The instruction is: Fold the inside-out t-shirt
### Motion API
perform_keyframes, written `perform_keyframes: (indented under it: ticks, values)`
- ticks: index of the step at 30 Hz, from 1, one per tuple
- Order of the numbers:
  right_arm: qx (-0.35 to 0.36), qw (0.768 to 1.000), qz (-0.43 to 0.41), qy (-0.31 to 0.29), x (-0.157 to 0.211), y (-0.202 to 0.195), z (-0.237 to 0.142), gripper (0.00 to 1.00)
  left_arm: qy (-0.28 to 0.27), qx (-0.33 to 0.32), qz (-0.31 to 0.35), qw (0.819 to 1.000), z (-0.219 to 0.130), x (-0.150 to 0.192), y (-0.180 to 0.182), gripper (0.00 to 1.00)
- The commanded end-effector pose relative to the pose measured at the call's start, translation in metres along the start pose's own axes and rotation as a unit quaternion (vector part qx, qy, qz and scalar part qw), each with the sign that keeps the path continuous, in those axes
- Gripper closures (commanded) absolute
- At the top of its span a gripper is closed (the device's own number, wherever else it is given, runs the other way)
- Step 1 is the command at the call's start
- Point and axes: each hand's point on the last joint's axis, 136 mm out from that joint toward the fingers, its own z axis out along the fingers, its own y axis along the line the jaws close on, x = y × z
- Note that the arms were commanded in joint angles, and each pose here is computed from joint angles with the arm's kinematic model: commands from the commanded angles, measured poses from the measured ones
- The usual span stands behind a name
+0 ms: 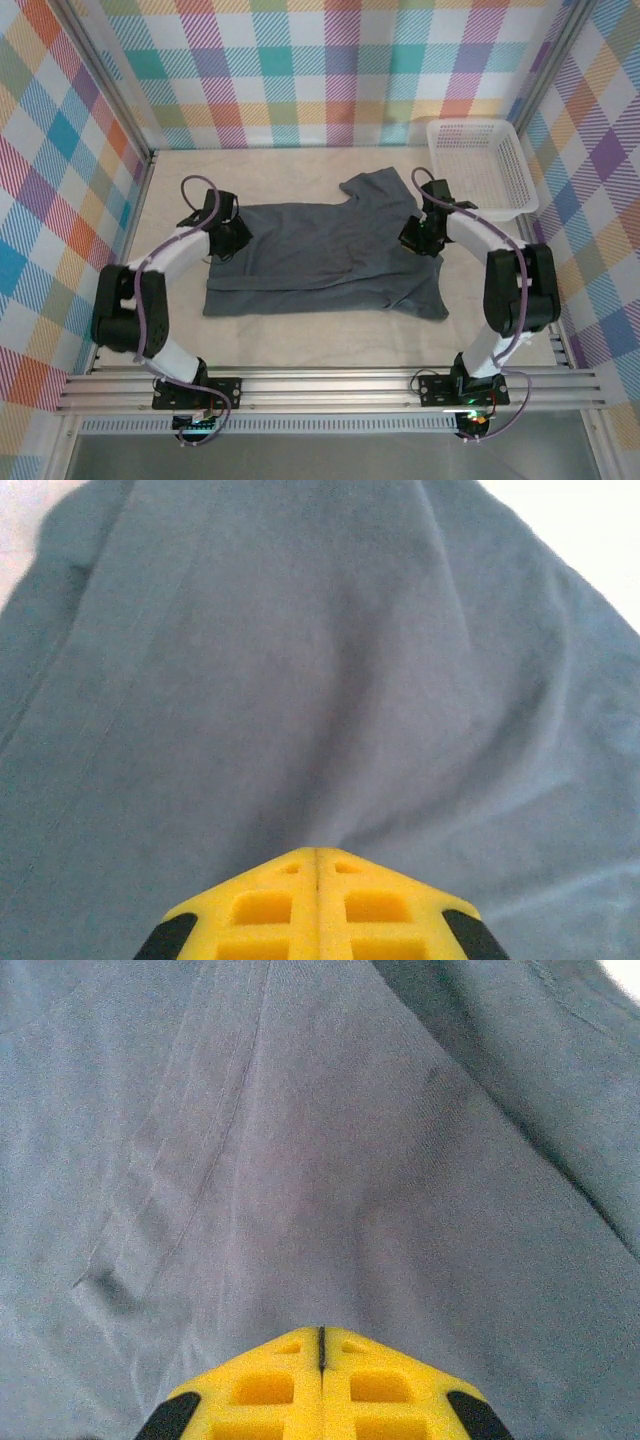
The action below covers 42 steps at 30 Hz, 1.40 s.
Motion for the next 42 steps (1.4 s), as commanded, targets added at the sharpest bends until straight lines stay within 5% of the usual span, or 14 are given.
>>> perform_keyframes:
  ticks: [1, 9, 15, 19, 23, 26, 28, 31, 37, 42]
  values:
    - [0.017, 1.0, 0.013, 0.019, -0.001, -0.007, 0.022, 1.0, 0.005, -0.047, -0.002, 0.999, 0.019, -0.005, 0.014, 1.0]
    - [0.068, 0.993, 0.028, 0.097, 0.046, -0.044, 0.034, 1.0, 0.049, -0.109, -0.051, 0.991, 0.031, 0.038, 0.078, 1.0]
    - [0.088, 0.983, 0.045, 0.154, 0.101, -0.075, 0.02, 1.0, 0.054, -0.153, -0.086, 0.983, -0.007, 0.085, 0.143, 1.0]
    - [0.068, 0.988, 0.021, 0.141, 0.112, -0.077, 0.004, 0.96, 0.039, -0.118, -0.098, 0.987, -0.032, 0.103, 0.15, 1.0]
    - [0.008, 0.994, -0.032, 0.103, 0.08, -0.035, -0.021, 0.89, -0.01, -0.049, -0.081, 0.995, -0.054, 0.079, 0.122, 0.97]
    - [-0.017, 0.996, -0.087, 0.023, 0.034, -0.004, -0.039, 0.81, -0.04, -0.017, -0.05, 0.998, -0.071, 0.05, 0.095, 0.78]
    - [0.007, 0.992, -0.121, -0.046, -0.006, 0.004, -0.045, 0.71, -0.055, 0.004, -0.035, 0.998, -0.078, 0.033, 0.078, 0.7]
    - [0.071, 0.982, -0.141, -0.101, -0.052, 0.003, -0.039, 0.68, -0.072, 0.03, -0.014, 0.997, -0.084, 0.016, 0.059, 0.66]
    - [0.135, 0.976, -0.156, -0.076, -0.089, 0.001, 0.004, 0.66, -0.085, 0.067, 0.004, 0.994, -0.092, 0.004, 0.04, 0.57]
    - [0.173, 0.974, -0.144, -0.029, -0.085, -0.014, 0.03, 0.54, -0.081, 0.05, 0.005, 0.995, -0.091, 0.007, 0.048, 0.54]
